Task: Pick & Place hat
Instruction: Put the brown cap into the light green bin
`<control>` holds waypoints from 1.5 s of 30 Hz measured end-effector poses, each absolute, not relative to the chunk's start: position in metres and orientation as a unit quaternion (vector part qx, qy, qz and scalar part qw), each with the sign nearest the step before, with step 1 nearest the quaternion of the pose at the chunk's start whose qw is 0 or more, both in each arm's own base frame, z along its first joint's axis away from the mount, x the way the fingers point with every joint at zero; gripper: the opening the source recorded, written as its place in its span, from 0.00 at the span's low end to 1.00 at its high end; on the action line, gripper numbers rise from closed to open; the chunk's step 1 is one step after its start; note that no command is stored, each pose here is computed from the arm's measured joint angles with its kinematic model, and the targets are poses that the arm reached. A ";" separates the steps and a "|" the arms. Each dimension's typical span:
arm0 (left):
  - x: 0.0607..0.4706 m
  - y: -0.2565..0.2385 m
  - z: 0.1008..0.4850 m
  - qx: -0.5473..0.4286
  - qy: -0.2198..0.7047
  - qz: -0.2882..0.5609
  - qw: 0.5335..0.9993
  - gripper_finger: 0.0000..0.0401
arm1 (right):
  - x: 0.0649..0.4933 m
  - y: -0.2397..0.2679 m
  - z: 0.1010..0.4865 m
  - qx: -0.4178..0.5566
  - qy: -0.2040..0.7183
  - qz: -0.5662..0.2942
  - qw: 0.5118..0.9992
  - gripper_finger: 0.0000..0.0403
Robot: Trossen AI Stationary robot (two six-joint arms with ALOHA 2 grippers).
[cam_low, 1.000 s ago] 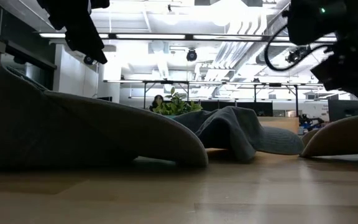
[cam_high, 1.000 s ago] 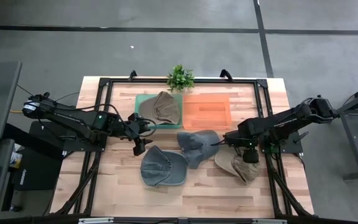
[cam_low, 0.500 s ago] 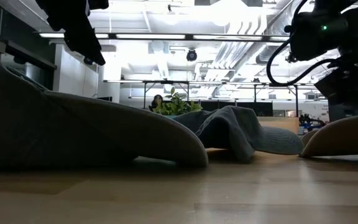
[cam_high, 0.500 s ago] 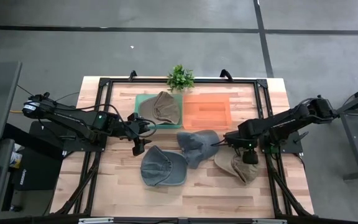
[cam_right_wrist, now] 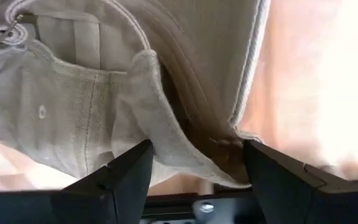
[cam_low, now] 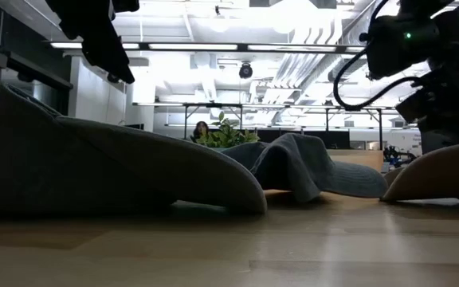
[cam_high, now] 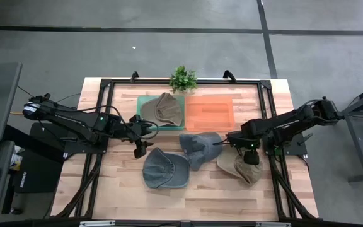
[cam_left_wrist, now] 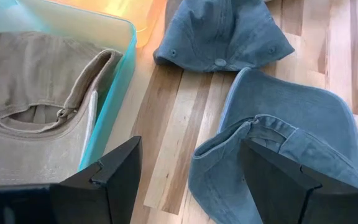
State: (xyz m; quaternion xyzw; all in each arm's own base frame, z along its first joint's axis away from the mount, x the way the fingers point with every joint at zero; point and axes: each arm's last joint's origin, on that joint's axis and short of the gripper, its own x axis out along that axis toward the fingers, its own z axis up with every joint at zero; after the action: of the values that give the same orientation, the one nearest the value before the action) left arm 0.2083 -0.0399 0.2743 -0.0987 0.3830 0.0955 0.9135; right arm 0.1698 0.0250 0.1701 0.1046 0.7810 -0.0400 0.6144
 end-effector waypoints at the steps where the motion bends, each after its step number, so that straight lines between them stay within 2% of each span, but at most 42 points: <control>1: 0.208 -0.040 0.274 -0.099 0.383 0.095 0.913 0.62 | 0.170 0.025 0.173 0.094 0.782 -0.044 0.615 0.61; 6: 0.208 -0.040 0.274 -0.101 0.383 0.096 0.913 0.62 | 0.177 0.023 0.186 0.058 0.775 -0.046 0.628 0.61; 12: 0.208 -0.040 0.274 -0.101 0.383 0.096 0.913 0.62 | 0.174 0.021 0.182 0.030 0.779 -0.029 0.626 0.61; 30: 0.208 -0.040 0.274 -0.099 0.383 0.097 0.913 0.62 | 0.184 0.003 0.177 0.092 0.749 -0.030 0.656 0.61; 40: 0.208 -0.040 0.274 -0.095 0.383 0.095 0.914 0.62 | 0.183 -0.007 0.175 0.141 0.745 -0.006 0.651 0.61; 45: 0.208 -0.040 0.274 -0.095 0.383 0.095 0.914 0.62 | 0.175 -0.010 0.166 0.174 0.755 -0.017 0.631 0.61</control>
State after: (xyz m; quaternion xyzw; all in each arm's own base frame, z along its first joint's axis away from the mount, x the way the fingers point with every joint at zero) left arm 0.2083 -0.0398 0.2742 -0.0946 0.3831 0.0950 0.9139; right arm 0.1753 -0.0102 0.1662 0.1742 0.7554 -0.0167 0.6315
